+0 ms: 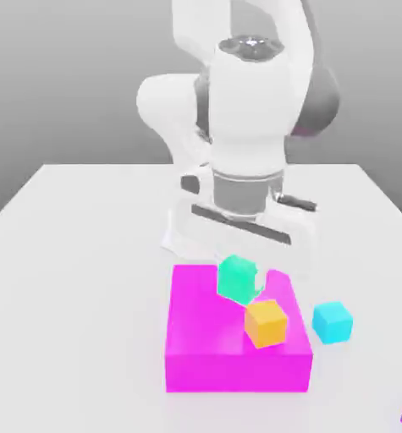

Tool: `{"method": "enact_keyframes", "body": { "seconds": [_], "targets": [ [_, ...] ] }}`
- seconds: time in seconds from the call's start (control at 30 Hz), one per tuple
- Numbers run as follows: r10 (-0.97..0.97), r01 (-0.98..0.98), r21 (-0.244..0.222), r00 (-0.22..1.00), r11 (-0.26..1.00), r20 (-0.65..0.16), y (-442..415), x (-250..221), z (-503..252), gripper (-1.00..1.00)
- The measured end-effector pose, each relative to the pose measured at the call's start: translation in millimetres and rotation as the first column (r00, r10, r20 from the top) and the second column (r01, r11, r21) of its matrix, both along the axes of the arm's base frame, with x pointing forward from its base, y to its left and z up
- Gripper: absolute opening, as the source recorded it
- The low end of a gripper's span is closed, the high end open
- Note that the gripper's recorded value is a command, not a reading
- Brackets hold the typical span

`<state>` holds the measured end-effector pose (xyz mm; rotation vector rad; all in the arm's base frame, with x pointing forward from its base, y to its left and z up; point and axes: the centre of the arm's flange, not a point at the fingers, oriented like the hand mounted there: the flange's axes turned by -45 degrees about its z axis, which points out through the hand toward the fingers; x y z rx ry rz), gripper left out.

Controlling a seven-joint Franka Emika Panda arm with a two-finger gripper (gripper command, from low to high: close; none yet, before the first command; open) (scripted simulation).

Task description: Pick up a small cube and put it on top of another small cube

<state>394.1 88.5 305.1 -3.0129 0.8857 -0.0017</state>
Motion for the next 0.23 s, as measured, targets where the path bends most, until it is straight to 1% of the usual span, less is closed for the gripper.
{"method": "enact_keyframes", "body": {
  "seconds": [0.13, 0.17, 0.23],
  "targets": [
    [0.010, -0.010, -0.002, 1.000, 1.000, 0.000, 5.3, -2.6, -43.3, -1.00],
    [0.011, -0.011, -0.001, 1.000, 1.000, 0.000, 5.8, -3.3, -49.2, 1.00],
    [0.011, -0.011, -0.001, 1.000, 1.000, 0.000, 5.8, -3.3, -49.2, 1.00]
  ]
}}
